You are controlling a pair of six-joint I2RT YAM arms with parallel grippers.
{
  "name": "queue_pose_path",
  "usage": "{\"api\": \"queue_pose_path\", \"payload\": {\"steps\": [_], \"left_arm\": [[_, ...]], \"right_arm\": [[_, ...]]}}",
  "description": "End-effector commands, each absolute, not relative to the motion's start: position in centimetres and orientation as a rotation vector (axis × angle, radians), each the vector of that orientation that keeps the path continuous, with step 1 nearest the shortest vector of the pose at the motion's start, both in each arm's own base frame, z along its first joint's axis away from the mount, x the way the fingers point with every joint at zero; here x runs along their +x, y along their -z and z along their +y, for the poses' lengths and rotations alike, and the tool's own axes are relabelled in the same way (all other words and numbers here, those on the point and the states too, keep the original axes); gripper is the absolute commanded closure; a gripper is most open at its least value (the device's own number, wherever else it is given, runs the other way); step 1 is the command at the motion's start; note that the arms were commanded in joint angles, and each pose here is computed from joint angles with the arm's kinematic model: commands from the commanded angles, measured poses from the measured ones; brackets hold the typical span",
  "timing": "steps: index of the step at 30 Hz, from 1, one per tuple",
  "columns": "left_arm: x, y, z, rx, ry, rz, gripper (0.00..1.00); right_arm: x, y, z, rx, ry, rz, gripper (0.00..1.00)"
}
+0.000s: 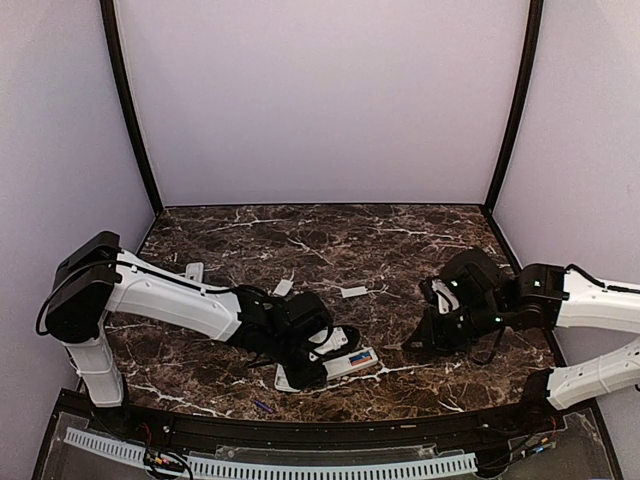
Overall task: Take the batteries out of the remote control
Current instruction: Hold the remote control without the battery cover at the center of the board, then remove the battery from the remote control without the battery cover.
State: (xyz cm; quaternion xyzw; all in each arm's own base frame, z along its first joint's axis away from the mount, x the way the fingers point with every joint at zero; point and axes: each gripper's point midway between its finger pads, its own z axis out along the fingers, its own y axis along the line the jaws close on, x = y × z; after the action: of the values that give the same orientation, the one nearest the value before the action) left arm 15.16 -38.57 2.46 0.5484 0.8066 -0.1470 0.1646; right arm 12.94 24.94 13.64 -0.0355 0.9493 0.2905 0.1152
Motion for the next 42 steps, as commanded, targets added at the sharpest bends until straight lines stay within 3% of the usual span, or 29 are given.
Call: {"api": "queue_pose_path", "payload": {"steps": [1,10,20,42], "left_arm": [[15.1,-2.4,-38.4,1.622,0.389,2.267,0.58],[14.7,-2.4,-38.5,1.670,0.411,2.235,0.65],[14.2,-2.5,-38.7,1.699,0.438,2.221,0.67],[14.2,-2.4,-38.8,1.701,0.441,2.212,0.69]], "right_arm": [[12.8,-13.2,25.3,-0.128,-0.862,2.786,1.00],[13.3,-11.9,26.2,-0.067,-0.877,2.807,1.00],[13.7,-11.0,25.8,-0.082,-0.773,2.862,1.00],[13.7,-11.3,26.9,-0.133,-0.836,2.844,1.00]]}}
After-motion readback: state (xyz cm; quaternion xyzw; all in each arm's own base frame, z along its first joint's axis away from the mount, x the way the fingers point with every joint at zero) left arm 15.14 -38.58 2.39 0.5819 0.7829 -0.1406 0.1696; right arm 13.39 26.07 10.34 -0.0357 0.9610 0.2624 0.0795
